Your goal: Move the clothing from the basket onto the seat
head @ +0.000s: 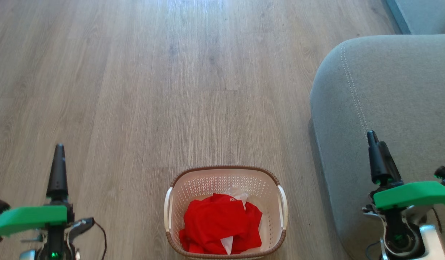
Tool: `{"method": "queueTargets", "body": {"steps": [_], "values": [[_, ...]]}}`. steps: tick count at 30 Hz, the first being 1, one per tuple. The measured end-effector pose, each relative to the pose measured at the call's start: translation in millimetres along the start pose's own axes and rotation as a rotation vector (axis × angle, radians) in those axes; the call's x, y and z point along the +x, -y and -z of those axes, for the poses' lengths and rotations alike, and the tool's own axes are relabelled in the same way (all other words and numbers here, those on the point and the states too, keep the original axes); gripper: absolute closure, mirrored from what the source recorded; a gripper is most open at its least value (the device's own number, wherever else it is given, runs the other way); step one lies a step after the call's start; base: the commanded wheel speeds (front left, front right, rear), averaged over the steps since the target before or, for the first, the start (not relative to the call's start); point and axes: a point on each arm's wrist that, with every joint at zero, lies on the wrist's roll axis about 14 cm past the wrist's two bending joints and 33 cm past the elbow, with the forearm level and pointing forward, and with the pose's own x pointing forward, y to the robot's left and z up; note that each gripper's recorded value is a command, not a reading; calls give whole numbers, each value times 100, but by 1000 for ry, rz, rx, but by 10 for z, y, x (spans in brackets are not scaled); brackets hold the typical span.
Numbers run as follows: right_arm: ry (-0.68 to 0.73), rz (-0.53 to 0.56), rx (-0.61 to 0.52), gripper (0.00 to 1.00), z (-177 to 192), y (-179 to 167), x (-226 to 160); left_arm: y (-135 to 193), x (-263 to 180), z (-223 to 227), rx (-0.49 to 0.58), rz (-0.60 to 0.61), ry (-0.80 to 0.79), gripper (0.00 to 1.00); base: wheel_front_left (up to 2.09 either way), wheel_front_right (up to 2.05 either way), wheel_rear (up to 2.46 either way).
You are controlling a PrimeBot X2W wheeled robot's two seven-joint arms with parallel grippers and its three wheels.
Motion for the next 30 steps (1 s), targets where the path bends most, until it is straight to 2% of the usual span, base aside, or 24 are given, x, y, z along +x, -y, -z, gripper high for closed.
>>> {"method": "queueTargets", "body": {"steps": [9, 19, 27, 30], "values": [[-15, -52, -164, 0, 74, -158, 18, 348, 42, -64, 126, 92, 33, 0, 0, 0, 0], [-8, -101, -326, 0, 104, -294, 72, 702, 31, 264, 393, 180, -16, 0, 0, 0, 0], [-44, -99, -389, 0, 245, -249, 57, 775, -29, 593, 583, 221, -69, 0, 0, 0, 0], [-62, -94, -416, 0, 307, -212, 46, 729, -71, 770, 705, 233, -111, 0, 0, 0, 0]]}}
